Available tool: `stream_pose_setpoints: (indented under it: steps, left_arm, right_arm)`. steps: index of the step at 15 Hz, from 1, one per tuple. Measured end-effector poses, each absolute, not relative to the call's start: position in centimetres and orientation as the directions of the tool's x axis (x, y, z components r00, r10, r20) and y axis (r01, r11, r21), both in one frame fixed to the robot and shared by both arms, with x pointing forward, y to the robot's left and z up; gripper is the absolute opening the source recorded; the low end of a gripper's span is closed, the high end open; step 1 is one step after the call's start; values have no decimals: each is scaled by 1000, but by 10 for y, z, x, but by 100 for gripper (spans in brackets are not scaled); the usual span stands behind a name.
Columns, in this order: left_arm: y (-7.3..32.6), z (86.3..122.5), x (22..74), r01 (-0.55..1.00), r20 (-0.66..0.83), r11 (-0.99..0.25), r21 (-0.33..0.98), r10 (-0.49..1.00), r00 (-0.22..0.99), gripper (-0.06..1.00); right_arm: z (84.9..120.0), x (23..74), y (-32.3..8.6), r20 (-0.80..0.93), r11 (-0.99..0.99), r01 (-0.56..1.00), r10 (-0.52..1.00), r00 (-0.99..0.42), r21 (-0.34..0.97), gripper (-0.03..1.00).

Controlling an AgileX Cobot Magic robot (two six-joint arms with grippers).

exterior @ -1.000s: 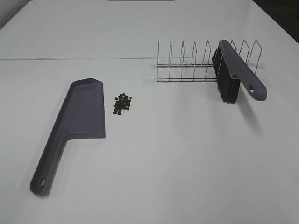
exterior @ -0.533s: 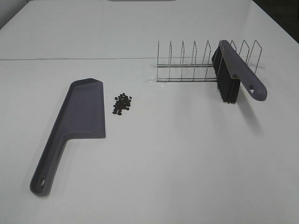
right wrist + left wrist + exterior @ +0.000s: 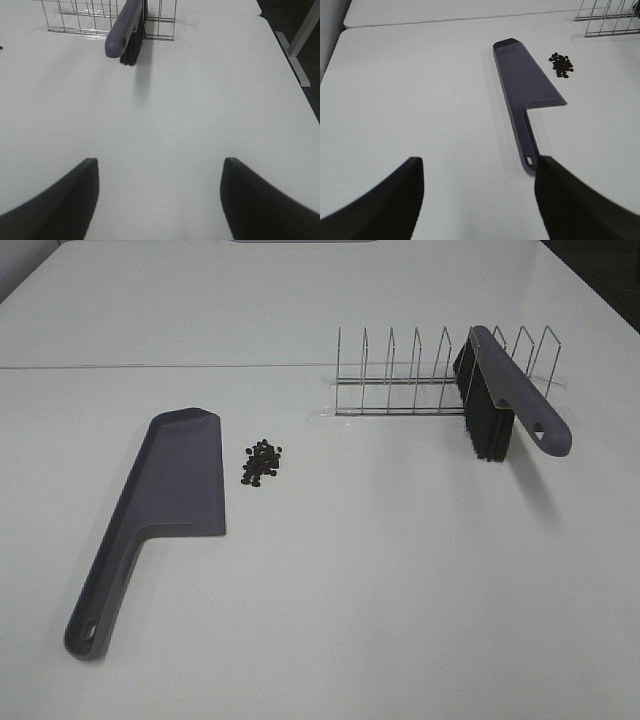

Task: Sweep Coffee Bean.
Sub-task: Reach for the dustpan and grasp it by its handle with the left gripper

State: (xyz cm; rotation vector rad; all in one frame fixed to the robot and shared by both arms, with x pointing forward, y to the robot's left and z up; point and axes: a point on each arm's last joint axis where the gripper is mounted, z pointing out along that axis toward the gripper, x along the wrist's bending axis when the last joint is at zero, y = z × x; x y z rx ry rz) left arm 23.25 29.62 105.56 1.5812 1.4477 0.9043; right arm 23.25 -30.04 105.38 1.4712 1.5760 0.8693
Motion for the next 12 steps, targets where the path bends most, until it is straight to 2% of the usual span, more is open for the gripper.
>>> stream_pose_setpoints:
  steps: [12]
  left_arm:
    - [296, 1056, 233, 430, -7, -33, 902, 996, 93, 61]
  right_arm:
    - [1054, 232, -300, -96, 90, 450, 995, -10, 888, 68]
